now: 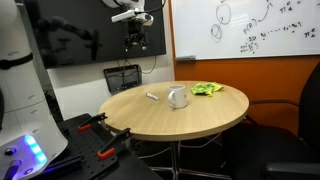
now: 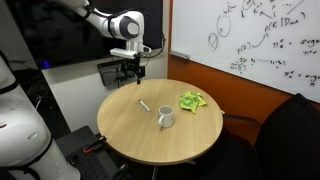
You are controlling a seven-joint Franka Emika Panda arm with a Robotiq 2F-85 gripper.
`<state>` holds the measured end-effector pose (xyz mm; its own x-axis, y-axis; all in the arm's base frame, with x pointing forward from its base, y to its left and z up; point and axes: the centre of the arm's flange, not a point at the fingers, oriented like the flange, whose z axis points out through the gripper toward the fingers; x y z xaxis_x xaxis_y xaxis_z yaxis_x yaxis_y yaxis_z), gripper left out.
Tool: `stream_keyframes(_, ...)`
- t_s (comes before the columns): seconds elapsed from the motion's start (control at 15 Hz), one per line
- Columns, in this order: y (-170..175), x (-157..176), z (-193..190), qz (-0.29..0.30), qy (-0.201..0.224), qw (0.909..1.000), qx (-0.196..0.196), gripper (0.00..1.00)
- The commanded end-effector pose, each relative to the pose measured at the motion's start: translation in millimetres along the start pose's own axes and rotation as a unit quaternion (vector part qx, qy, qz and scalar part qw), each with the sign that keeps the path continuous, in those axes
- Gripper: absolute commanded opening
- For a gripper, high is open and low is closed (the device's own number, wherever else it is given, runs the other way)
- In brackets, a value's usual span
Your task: Put the marker in the mug
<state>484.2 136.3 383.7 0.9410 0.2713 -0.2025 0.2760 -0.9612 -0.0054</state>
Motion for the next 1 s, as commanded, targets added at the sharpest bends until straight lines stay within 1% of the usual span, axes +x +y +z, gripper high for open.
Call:
stream_keyframes(0.0, -21.9, 51.3, 11.4, -0.097, 0.01, 0.9947, -0.03, 1.0)
stream_keyframes(0.2, -49.9, 89.0, 29.2, -0.172, 0.03, 0.982, -0.071, 1.0)
stream_keyframes(0.4, -70.1, 119.3, 46.3, -0.245, 0.051, 0.9617, -0.113, 1.0)
stream_keyframes(0.6, -81.2, 138.7, 57.9, -0.325, 0.062, 0.935, -0.127, 1.0)
stream_keyframes(0.8, -90.7, 148.8, 64.8, -0.405, 0.061, 0.9048, -0.117, 1.0)
stream_keyframes(0.93, -98.5, 148.8, 69.7, -0.455, 0.051, 0.884, -0.096, 1.0)
